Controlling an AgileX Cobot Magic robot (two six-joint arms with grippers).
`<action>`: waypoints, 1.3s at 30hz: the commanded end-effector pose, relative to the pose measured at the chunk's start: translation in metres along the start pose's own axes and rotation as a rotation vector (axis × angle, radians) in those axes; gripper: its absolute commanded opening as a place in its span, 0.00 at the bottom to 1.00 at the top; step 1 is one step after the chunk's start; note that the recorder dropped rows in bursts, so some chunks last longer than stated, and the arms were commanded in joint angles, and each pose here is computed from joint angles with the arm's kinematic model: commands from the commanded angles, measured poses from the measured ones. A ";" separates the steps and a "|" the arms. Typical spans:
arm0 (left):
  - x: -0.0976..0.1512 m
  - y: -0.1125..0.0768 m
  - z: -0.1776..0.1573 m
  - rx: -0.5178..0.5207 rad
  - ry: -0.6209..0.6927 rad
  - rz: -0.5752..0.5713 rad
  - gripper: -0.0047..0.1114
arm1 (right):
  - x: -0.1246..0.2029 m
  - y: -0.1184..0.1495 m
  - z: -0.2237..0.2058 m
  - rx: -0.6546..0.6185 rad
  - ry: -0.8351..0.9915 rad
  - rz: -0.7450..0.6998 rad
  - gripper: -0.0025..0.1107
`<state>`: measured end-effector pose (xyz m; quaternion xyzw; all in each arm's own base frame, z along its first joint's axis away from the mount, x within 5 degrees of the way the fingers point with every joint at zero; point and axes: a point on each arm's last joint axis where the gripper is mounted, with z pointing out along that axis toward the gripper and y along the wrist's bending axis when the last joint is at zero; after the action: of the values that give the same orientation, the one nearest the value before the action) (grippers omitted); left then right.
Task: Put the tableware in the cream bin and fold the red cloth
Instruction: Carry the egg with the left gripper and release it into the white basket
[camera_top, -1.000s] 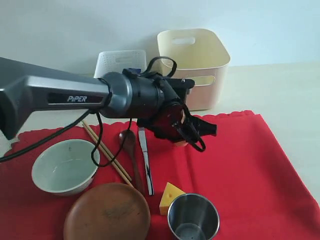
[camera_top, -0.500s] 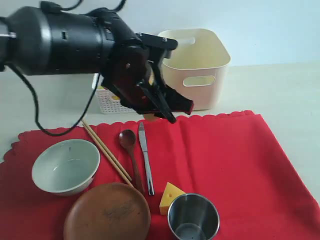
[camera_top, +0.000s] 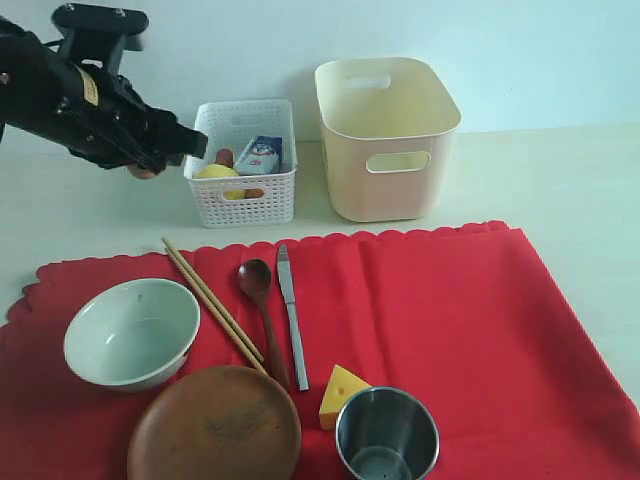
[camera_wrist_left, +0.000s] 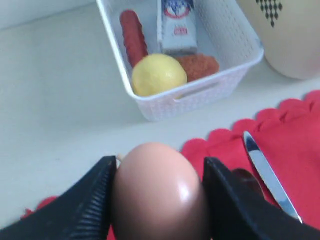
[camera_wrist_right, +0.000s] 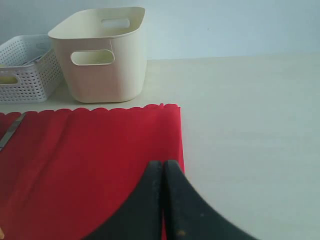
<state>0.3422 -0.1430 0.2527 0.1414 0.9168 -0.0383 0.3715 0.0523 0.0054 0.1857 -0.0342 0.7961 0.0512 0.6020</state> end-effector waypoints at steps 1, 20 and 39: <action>-0.014 0.019 0.002 0.018 -0.120 0.021 0.04 | -0.001 0.000 0.000 0.003 -0.018 -0.003 0.02; -0.068 0.003 0.152 0.167 -0.192 0.030 0.06 | -0.001 0.000 0.000 0.003 -0.018 -0.003 0.02; -0.076 0.014 0.114 0.211 -0.054 0.130 0.84 | -0.001 0.000 0.000 0.003 -0.018 -0.003 0.02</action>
<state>0.4824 -0.1767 0.2017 0.2236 0.8797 -0.1114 0.4047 0.0523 0.0054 0.1857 -0.0342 0.7961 0.0512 0.6020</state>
